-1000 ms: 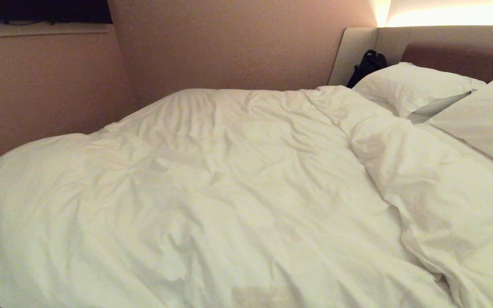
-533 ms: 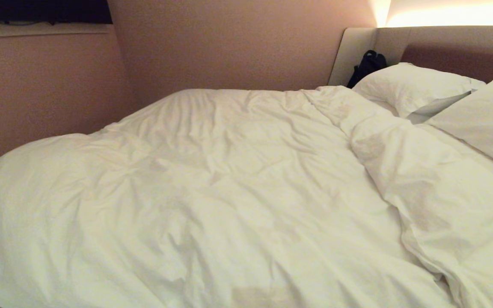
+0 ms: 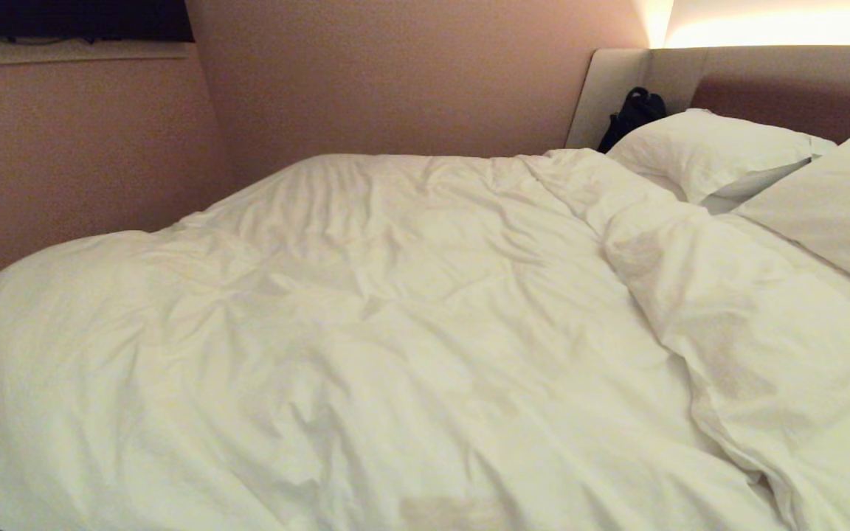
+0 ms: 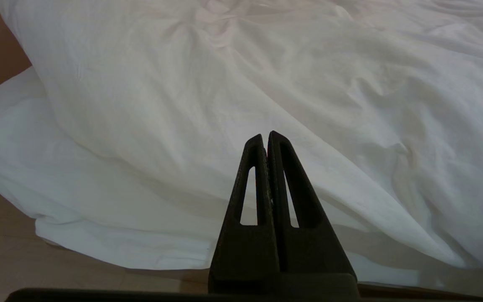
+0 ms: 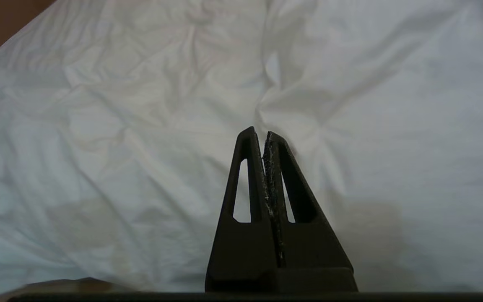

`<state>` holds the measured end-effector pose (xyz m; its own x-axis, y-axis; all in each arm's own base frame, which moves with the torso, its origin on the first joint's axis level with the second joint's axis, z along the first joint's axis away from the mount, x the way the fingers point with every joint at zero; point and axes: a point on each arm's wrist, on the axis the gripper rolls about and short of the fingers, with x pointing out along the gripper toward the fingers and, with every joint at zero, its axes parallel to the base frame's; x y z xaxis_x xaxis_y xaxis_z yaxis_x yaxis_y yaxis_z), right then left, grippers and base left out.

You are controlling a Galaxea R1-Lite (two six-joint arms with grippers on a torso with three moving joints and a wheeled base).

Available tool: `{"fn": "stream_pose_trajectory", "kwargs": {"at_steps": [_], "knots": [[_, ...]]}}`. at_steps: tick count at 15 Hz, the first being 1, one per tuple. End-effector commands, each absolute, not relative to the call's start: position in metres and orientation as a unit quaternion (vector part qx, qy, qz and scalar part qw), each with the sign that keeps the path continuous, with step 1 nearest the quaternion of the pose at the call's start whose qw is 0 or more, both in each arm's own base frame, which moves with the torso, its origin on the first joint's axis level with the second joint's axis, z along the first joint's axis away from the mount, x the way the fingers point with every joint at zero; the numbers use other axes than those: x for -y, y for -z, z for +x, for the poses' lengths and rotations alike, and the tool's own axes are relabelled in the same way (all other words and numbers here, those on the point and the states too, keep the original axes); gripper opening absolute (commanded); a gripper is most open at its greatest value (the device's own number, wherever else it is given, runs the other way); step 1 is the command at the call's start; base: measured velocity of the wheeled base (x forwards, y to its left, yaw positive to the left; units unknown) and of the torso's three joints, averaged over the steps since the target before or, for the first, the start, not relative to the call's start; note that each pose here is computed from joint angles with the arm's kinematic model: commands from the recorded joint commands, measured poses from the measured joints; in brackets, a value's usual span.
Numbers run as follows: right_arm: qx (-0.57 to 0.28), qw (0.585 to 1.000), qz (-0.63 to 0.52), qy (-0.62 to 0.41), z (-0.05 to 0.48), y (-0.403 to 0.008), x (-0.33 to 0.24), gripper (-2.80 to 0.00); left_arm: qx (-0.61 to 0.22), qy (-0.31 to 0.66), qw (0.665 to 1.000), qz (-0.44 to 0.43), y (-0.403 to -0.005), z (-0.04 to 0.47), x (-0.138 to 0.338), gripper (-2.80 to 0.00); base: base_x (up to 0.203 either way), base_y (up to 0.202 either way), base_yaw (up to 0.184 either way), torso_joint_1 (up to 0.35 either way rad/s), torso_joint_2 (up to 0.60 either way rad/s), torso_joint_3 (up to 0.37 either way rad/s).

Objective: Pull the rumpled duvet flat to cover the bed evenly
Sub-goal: Hold the folded corner of the quilt

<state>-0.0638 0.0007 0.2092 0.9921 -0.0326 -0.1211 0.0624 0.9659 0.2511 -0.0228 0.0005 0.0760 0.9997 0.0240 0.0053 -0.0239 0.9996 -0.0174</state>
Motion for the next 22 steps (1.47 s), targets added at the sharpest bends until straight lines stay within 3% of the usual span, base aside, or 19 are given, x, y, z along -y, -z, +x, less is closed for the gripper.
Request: {"fn": "stream_pose_trajectory", "kwargs": {"at_steps": [1, 14, 22], "knots": [[-0.031, 0.995, 0.087, 0.043, -0.075, -0.205, 0.002, -2.8, 0.003, -0.012, 1.0, -0.009, -0.076, -0.023, -0.001, -2.8, 0.0, 0.0, 0.0, 0.0, 0.0, 0.0], [0.009, 1.0, 0.015, -0.022, -0.065, -0.232, 0.004, -2.8, 0.003, -0.012, 1.0, -0.009, -0.076, -0.023, -0.001, -2.8, 0.0, 0.0, 0.0, 0.0, 0.0, 0.0], [0.059, 0.998, -0.004, 0.0, -0.092, -0.176, 0.001, -2.8, 0.003, -0.012, 1.0, -0.008, -0.076, -0.023, -0.001, -2.8, 0.0, 0.0, 0.0, 0.0, 0.0, 0.0]]}}
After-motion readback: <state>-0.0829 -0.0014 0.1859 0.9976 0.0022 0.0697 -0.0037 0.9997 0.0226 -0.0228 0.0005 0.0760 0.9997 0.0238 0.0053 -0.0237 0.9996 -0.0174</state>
